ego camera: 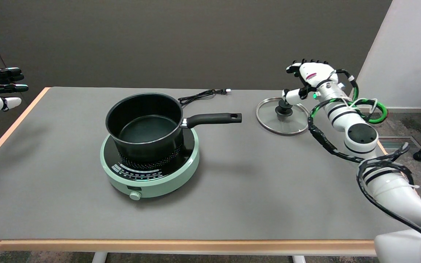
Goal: Pick up the pot lid.
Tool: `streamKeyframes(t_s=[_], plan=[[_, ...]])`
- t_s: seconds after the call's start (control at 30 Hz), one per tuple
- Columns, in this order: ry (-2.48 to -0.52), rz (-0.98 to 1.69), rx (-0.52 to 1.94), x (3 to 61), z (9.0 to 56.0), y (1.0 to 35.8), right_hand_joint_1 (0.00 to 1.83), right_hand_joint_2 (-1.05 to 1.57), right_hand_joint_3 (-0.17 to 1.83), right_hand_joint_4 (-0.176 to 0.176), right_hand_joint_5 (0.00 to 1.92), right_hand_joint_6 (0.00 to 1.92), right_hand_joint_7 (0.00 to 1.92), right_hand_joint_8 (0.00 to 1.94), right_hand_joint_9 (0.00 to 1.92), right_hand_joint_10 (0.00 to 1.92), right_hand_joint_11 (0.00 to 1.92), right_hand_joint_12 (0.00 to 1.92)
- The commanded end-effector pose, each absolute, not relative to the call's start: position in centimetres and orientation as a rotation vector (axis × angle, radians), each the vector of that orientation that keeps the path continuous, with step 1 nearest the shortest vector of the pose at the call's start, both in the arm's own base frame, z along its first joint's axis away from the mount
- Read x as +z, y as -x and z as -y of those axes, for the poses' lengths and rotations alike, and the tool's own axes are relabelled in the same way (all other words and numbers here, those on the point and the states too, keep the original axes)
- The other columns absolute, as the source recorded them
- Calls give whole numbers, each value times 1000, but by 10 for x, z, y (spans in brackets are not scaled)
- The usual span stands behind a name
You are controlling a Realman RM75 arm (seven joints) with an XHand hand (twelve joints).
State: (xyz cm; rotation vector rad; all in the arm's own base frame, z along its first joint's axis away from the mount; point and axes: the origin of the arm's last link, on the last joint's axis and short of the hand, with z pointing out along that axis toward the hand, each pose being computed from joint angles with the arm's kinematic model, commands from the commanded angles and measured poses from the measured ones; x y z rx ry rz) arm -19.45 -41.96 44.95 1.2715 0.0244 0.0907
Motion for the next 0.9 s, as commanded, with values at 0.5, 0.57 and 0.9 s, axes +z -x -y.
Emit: streamKeyframes(t_s=[0.5,0.57,0.9], plan=[[-1324,75,-14,435,451,228,777,546,956,47,402,167,515,172,581,376,483,1184],[-1318,83,-19,436,452,230,773,547,952,50,423,174,515,171,582,377,493,1182],[-1299,83,-81,442,454,240,811,523,955,51,452,185,474,169,518,332,432,1118]])
